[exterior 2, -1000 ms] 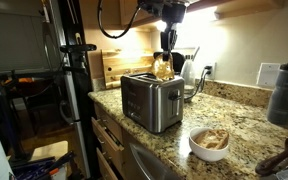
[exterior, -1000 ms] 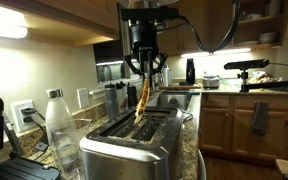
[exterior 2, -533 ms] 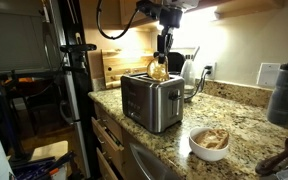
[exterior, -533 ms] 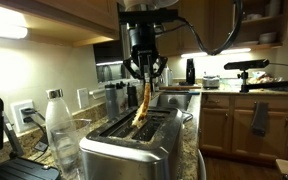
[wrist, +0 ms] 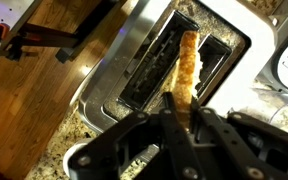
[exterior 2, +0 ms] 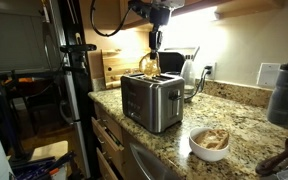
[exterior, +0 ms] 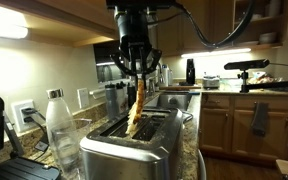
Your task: Put the bread in the bowl in different slots of the toaster
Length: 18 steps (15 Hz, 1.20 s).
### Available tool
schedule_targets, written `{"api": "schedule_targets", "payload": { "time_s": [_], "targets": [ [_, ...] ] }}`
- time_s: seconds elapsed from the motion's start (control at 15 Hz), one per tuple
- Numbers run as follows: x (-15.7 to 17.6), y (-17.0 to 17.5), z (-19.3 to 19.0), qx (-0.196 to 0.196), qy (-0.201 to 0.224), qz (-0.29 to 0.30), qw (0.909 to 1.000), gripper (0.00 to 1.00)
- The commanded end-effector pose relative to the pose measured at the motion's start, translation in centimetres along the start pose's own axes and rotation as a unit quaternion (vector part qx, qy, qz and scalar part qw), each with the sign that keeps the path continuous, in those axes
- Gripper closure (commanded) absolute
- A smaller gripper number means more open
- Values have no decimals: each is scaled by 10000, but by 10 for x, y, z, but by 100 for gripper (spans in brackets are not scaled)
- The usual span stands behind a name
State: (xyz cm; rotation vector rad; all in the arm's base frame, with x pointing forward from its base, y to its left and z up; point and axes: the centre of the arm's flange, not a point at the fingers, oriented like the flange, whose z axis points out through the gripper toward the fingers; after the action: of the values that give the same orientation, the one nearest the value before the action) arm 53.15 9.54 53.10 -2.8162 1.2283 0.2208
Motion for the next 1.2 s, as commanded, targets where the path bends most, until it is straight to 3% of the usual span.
{"api": "schedule_targets", "payload": {
  "time_s": [0.0, 0.6, 1.13],
  "targets": [
    [-6, 10, 0, -56, 45, 82, 9999, 90],
    [13, 21, 17, -197, -90, 618, 9979, 90],
    [21, -7, 2, -326, 152, 841, 9958, 90]
  ]
}}
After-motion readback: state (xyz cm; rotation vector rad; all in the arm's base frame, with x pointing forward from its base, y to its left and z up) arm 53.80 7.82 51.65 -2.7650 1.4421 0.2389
